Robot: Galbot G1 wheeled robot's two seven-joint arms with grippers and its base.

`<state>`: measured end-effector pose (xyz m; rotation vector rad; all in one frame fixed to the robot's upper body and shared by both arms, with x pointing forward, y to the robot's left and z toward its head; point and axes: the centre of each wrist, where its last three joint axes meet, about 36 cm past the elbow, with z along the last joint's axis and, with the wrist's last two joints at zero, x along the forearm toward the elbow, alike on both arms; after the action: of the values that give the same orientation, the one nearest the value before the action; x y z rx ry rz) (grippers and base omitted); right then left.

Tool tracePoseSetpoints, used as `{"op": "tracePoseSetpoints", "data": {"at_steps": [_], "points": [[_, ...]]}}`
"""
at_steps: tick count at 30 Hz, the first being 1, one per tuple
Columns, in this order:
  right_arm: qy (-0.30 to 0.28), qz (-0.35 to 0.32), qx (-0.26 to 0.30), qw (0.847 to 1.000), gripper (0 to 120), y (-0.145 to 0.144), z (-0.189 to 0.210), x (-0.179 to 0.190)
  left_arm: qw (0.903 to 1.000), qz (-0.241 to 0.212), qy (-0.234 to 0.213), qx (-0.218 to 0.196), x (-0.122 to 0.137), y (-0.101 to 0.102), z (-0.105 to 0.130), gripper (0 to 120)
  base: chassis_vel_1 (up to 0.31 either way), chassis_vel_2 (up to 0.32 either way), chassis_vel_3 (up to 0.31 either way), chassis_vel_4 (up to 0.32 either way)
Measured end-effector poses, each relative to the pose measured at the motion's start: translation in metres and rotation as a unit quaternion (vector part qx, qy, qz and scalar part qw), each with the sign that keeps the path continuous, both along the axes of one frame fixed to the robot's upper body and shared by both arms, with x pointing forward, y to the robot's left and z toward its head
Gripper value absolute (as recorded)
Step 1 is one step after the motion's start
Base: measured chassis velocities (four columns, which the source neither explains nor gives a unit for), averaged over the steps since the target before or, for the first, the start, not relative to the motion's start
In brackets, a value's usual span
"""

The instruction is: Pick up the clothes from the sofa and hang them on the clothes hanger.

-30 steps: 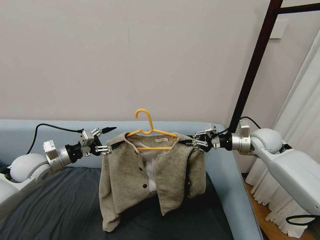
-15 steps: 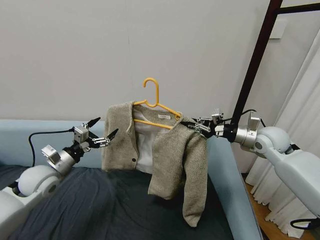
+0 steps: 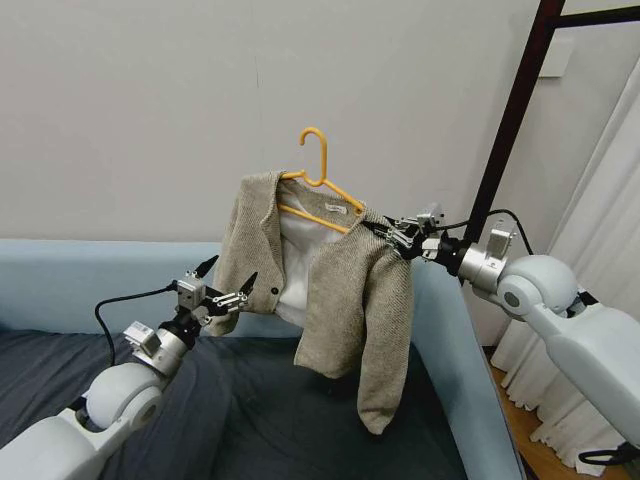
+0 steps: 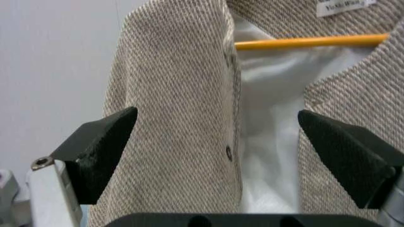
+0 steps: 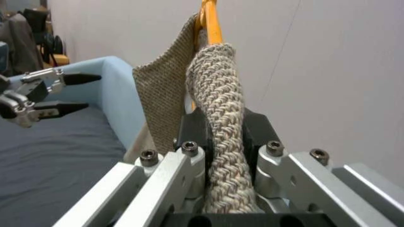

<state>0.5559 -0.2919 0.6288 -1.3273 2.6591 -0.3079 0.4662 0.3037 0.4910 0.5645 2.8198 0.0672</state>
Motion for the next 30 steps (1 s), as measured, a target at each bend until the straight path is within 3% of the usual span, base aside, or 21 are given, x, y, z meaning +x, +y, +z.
{"op": "tracePoseSetpoints", "data": {"at_steps": [12, 23, 30], "points": [[-0.005, 0.004, -0.009, 1.000, 9, 0.014, -0.007, -0.011, 0.9941, 0.076, 0.056, -0.053, 0.022, -0.062, -0.011, 97, 0.000, 0.000, 0.000, 0.000], [-0.004, 0.016, 0.005, 1.000, 9, 0.021, -0.001, -0.008, 0.9919, 0.097, 0.069, -0.045, 0.031, -0.073, -0.038, 90, 0.000, 0.000, 0.000, 0.000], [0.002, 0.030, 0.007, 1.000, 9, 0.024, -0.003, -0.012, 0.9922, 0.096, 0.049, -0.062, 0.039, -0.080, -0.033, 70, 0.000, 0.000, 0.000, 0.000]]}}
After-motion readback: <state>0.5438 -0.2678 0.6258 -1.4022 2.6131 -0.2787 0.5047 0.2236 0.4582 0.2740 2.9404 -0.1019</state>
